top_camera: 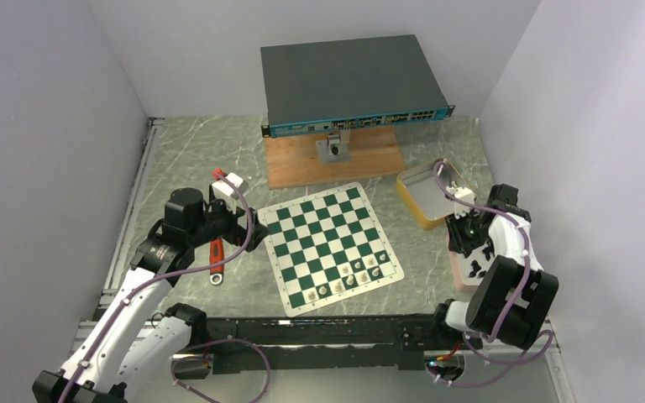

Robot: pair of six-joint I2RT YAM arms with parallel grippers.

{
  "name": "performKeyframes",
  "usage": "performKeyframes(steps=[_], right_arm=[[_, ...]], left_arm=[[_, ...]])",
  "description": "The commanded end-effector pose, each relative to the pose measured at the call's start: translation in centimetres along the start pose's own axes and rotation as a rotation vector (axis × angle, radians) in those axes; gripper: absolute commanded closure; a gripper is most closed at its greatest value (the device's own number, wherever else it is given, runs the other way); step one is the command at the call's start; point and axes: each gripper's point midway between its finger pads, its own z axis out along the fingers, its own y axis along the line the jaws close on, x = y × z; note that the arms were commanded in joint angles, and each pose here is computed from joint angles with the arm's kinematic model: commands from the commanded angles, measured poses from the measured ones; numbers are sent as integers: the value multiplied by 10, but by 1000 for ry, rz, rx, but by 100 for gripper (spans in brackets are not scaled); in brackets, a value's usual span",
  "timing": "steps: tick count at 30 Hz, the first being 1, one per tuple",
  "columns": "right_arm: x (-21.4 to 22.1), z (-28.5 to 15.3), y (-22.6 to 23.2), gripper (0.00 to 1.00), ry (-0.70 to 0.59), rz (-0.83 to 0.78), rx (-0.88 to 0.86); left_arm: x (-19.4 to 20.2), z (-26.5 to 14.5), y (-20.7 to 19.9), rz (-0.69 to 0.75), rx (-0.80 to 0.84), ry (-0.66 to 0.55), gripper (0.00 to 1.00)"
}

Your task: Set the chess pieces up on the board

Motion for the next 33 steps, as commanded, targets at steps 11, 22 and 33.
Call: performKeyframes(steps=[11, 22, 33], right_arm=[[-12, 11, 34, 81, 8, -31, -118], [-36, 23, 81, 81, 2, -124, -267], [-54, 31, 125, 77, 8, -211, -442]], left_arm=[[-22, -6, -2, 47, -6, -62, 0], [-22, -6, -1, 48, -7, -63, 0], [-22, -6, 0, 45, -11, -61, 0]])
